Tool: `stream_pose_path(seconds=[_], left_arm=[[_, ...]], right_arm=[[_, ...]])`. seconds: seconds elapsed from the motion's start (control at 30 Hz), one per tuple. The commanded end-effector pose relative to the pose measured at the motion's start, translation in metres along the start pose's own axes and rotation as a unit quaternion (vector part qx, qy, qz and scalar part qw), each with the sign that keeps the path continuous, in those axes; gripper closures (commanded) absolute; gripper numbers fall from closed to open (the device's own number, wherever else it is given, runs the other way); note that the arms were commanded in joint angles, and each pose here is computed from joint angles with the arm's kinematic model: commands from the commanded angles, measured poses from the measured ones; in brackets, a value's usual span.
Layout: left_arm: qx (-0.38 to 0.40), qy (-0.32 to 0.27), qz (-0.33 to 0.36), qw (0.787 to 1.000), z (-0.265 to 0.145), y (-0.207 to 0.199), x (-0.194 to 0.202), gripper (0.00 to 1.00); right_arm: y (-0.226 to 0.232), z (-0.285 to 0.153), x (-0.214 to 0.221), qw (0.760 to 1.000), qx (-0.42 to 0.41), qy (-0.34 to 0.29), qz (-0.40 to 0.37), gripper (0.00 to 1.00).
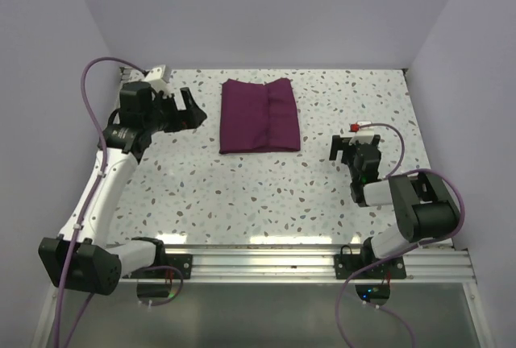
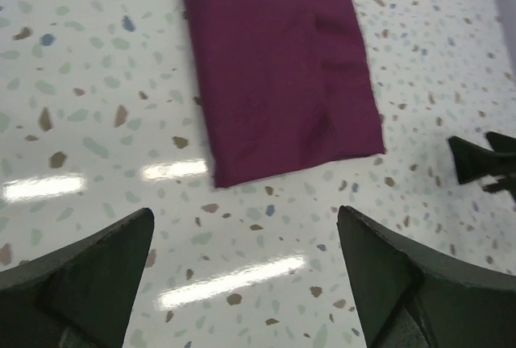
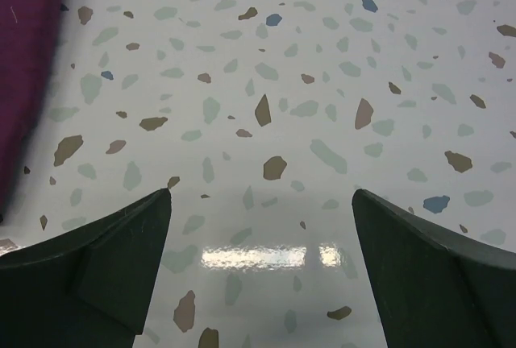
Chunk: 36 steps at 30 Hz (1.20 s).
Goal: Open and lay out the surgical kit
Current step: Open the surgical kit at the center of the board.
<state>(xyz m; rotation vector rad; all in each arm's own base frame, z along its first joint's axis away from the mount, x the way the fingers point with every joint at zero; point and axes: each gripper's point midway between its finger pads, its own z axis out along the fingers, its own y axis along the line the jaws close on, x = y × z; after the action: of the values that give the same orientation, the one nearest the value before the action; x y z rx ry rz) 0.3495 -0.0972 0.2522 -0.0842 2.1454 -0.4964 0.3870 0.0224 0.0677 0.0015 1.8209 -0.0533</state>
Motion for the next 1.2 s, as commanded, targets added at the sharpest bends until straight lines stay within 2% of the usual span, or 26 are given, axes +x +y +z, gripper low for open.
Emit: stream_pose_path(seconds=[0.0,0.07,0.1,0.13,0.17,0.2,0.23,0.27,0.3,0.37,0.4,0.43,0.47,0.5,0.53,0.6,0.67,0.7,0.73,0.77,0.8,0.83,0.9,1.0,1.17], left_arm=[[0.158,0.004,0.007,0.987,-0.029,-0.061,-0.004,0.0],[0.168,-0.003,-0.018,0.986,-0.03,-0.066,-0.005,0.0],[0.164,-0.019,-0.023,0.986,-0.036,-0.066,-0.011,0.0],[0.181,-0.051,-0.013,0.982,-0.041,-0.074,-0.025,0.0],[0.198,-0.066,-0.013,0.978,-0.044,-0.079,-0.026,0.0],[0.226,-0.098,-0.001,0.969,-0.062,-0.09,-0.034,0.0],[0.235,-0.117,-0.008,0.965,-0.067,-0.093,-0.037,0.0],[0.239,-0.121,-0.073,0.961,-0.063,-0.09,-0.032,0.0],[0.223,-0.114,-0.123,0.96,-0.053,-0.081,-0.027,0.0],[0.275,-0.079,-0.164,0.944,-0.022,-0.087,-0.016,0.0],[0.271,-0.052,-0.174,0.945,-0.01,-0.088,-0.01,0.0],[0.259,-0.028,-0.171,0.95,0.002,-0.095,0.001,0.02],[0.24,-0.039,-0.126,0.962,0.013,-0.101,-0.005,0.02],[0.194,-0.061,-0.109,0.973,0.025,-0.097,-0.013,0.02],[0.168,-0.017,-0.077,0.983,0.034,-0.103,0.011,0.02],[0.099,0.002,-0.057,0.993,0.064,-0.097,0.004,0.05],[0.048,0.05,-0.009,0.998,0.094,-0.099,0.026,0.09],[0.024,0.062,0.03,0.997,0.103,-0.103,0.04,0.11],[0.019,0.054,0.049,0.997,0.11,-0.114,0.03,0.16],[0.001,0.087,0.068,0.994,0.133,-0.113,0.052,0.18],[-0.011,0.097,0.091,0.991,0.139,-0.124,0.062,0.18],[-0.032,0.12,0.108,0.986,0.143,-0.123,0.073,0.19],[-0.058,0.123,0.14,0.981,0.166,-0.135,0.08,0.2],[-0.102,0.133,0.15,0.974,0.187,-0.129,0.091,0.22],[-0.162,0.146,0.166,0.962,0.216,-0.109,0.104,0.28]], right_arm=[[-0.001,0.004,-0.017,1.0,0.003,-0.029,-0.001,0.02],[-0.005,0.004,-0.031,0.999,0.021,-0.044,0.001,0.01],[-0.007,0.0,-0.011,0.999,0.033,0.018,-0.013,0.02],[-0.005,0.005,-0.07,0.998,0.054,-0.02,-0.008,0.02],[-0.002,0.006,-0.086,0.998,0.058,-0.006,0.01,0.02],[0.002,-0.002,-0.068,0.995,0.053,0.085,0.027,0.02],[0.013,-0.002,-0.083,0.992,0.034,0.111,0.045,0.02],[0.038,0.002,-0.15,0.993,-0.016,0.087,0.075,0.02],[0.049,-0.012,-0.143,0.985,-0.035,0.146,0.086,0.02],[0.073,-0.017,-0.163,0.979,-0.077,0.144,0.119,0.02],[0.078,-0.02,-0.153,0.957,-0.057,0.171,0.229,0.02],[0.072,-0.019,-0.134,0.939,-0.062,0.207,0.268,0.02],[0.112,-0.032,-0.127,0.902,-0.185,0.257,0.293,0.02],[0.113,-0.035,-0.116,0.895,-0.184,0.284,0.289,0.02],[0.116,-0.04,-0.116,0.9,-0.173,0.291,0.273,0.01],[0.11,-0.056,-0.125,0.921,-0.156,0.267,0.238,0.02],[0.103,-0.07,-0.123,0.928,-0.145,0.254,0.231,0.02],[0.099,-0.08,-0.121,0.929,-0.142,0.248,0.235,0.02],[0.095,-0.086,-0.12,0.929,-0.132,0.248,0.24,0.02],[0.09,-0.091,-0.112,0.927,-0.113,0.26,0.247,0.02],[0.086,-0.101,-0.101,0.916,-0.1,0.285,0.265,0.02],[0.09,-0.11,-0.09,0.896,-0.127,0.316,0.285,0.02],[0.089,-0.126,-0.074,0.883,-0.131,0.354,0.278,0.01],[0.082,-0.142,-0.068,0.885,-0.123,0.366,0.259,0.02],[0.063,-0.165,-0.076,0.901,-0.094,0.352,0.234,0.02]])
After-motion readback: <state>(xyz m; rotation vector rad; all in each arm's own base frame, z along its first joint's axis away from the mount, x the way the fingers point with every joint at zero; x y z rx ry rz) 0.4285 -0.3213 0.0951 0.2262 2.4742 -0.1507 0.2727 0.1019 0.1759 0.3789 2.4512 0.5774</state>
